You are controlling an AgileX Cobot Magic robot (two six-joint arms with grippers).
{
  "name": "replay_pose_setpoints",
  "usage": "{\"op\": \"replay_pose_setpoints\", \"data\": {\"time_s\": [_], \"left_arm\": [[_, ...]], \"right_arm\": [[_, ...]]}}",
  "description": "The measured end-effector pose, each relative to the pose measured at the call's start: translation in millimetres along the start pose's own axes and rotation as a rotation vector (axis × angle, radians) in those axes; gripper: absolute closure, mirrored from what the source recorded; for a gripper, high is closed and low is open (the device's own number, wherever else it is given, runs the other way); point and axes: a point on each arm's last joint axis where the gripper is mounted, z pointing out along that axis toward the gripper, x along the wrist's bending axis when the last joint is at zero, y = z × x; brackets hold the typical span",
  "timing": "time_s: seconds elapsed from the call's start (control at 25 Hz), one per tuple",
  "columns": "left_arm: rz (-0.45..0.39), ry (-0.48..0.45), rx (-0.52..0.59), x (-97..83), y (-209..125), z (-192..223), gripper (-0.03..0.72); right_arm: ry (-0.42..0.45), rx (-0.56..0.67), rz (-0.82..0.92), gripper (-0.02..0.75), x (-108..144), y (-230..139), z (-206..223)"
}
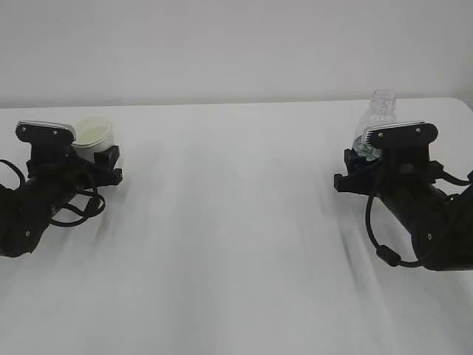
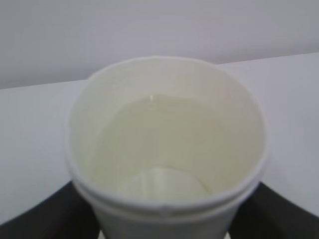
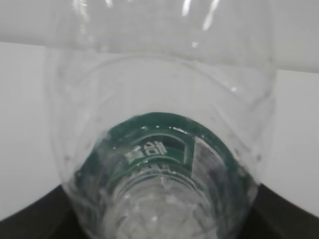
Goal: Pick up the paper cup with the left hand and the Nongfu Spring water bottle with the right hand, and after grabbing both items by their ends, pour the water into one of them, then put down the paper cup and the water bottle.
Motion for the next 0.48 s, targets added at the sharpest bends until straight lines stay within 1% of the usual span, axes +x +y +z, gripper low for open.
{"op": "replay_pose_setpoints", "data": {"time_s": [0.12, 0.36, 0.48], "left_arm": [[0.000, 0.000, 0.002, 0.0, -1.5, 0.0, 0.183], [0.000, 0.000, 0.014, 0.1, -6.2, 0.1, 0.165], [0.000, 0.000, 0.001, 0.1, -5.0, 0.1, 0.143]], "right_arm": [[0.000, 0.000, 0.000, 0.256, 0.0, 0.0, 0.0], [0.000, 0.000, 0.002, 0.256, 0.0, 0.0, 0.0], [0.000, 0.000, 0.002, 0.256, 0.0, 0.0, 0.0]]}}
